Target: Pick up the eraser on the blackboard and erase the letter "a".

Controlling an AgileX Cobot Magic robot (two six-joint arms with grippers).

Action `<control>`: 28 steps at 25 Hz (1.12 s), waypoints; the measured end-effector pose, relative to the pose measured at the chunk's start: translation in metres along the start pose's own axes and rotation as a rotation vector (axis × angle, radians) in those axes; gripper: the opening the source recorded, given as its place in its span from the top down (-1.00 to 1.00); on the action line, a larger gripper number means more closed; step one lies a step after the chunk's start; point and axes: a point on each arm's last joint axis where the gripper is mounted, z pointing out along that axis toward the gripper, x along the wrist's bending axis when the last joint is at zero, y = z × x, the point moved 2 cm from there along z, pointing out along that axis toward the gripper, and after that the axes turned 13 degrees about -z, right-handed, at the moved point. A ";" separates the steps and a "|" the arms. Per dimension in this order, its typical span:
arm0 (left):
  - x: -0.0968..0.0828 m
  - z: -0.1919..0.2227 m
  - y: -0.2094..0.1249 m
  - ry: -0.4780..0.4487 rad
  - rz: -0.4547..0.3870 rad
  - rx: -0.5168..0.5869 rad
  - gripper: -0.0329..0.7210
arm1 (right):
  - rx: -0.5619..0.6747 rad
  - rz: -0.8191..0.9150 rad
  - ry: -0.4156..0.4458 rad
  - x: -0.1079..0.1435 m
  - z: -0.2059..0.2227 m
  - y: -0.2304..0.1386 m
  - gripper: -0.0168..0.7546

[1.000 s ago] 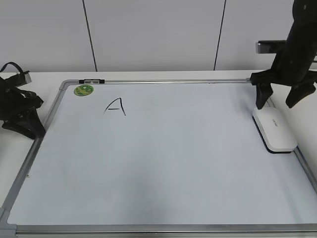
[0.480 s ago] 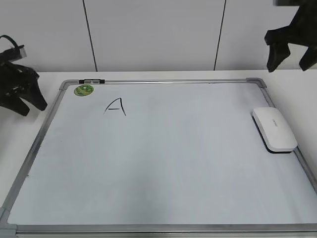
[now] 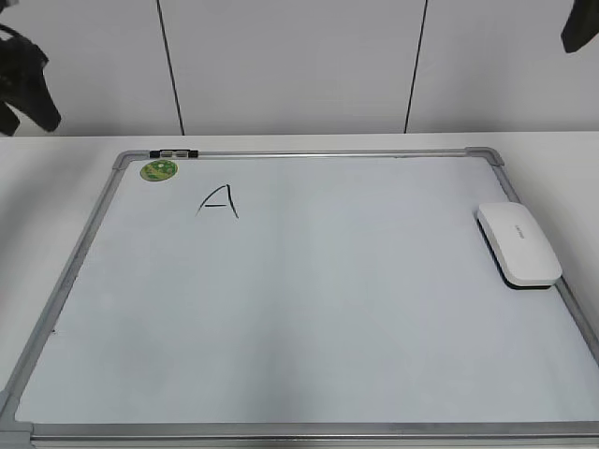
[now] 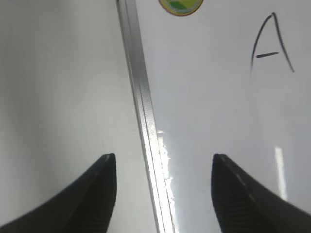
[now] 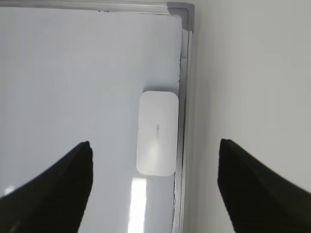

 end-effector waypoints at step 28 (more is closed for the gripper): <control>-0.035 -0.189 -0.247 -0.053 0.133 -0.356 -0.26 | -0.160 0.029 0.091 0.036 -0.096 -0.069 -0.57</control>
